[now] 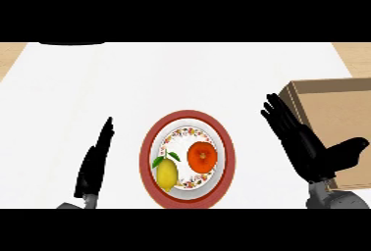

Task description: Pick the squash from the plate and place it in the cardboard box

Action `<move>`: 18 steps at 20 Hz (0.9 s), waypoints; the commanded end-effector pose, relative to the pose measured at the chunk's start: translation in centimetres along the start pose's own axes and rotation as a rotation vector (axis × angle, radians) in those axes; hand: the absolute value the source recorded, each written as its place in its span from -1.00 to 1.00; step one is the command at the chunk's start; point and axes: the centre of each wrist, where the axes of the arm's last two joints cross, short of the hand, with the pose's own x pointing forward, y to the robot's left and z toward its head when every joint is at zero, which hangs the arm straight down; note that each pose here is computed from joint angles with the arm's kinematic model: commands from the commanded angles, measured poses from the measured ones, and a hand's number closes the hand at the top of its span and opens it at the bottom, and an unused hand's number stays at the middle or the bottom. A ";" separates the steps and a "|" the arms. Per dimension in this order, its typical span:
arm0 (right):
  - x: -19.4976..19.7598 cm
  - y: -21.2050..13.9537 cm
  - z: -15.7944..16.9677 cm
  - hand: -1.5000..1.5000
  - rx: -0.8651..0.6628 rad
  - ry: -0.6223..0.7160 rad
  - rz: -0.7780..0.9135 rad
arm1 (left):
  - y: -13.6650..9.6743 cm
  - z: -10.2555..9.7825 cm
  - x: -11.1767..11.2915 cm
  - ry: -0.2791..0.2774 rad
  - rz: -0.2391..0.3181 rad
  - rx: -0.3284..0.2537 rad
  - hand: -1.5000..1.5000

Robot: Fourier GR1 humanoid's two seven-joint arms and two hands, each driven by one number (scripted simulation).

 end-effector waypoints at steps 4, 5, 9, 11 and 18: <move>-2.5 5.4 0.5 -1.00 -0.352 0.045 0.128 | 0.2 -2.2 4.8 -0.190 -0.045 -0.173 0.00; -4.1 5.3 1.3 -1.00 -0.426 0.084 0.166 | 0.0 -2.3 5.5 -0.232 -0.045 -0.199 0.00; -6.0 -1.2 3.5 -1.00 -0.482 0.133 0.652 | -0.4 -2.0 5.2 -0.225 -0.039 -0.215 0.00; -7.6 -0.9 4.6 -1.00 -0.515 0.137 0.790 | -0.7 -2.2 5.9 -0.238 -0.041 -0.256 0.00; -8.0 1.5 5.7 -1.00 -0.527 0.079 1.114 | 1.0 -2.9 6.8 -0.234 -0.038 -0.289 0.00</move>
